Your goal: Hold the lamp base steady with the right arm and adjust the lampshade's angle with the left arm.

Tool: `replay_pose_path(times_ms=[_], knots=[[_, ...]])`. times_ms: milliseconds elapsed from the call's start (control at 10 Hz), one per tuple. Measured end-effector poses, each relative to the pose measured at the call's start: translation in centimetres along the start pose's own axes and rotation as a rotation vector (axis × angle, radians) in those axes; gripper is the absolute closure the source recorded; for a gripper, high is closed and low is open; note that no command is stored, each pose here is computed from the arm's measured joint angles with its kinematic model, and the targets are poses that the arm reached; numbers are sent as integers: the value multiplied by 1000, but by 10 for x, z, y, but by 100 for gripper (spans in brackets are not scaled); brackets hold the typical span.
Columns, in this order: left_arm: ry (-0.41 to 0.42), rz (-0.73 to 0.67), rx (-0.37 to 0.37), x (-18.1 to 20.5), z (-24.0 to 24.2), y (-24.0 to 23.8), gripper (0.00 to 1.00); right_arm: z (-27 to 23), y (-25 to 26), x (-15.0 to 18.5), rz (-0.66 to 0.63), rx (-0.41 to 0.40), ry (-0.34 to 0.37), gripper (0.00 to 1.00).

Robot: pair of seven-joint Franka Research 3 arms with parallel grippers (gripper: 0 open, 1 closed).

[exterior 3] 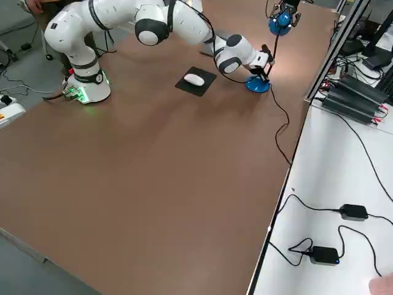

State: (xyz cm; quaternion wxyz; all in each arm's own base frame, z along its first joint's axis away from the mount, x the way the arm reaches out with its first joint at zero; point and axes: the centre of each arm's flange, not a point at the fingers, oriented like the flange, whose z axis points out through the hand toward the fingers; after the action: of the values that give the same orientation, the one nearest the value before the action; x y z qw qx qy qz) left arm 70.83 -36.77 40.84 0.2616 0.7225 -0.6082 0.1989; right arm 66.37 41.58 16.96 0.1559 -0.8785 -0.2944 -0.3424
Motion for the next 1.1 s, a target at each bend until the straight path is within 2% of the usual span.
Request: replay_pose_path(times_ms=[400,1100], knots=[[42,-99,-32,-11,-1,-6,61,0,0,0,-3,0,1,85],[61,-255,-57,-13,0,-7,61,0,0,0,-3,0,3,85]])
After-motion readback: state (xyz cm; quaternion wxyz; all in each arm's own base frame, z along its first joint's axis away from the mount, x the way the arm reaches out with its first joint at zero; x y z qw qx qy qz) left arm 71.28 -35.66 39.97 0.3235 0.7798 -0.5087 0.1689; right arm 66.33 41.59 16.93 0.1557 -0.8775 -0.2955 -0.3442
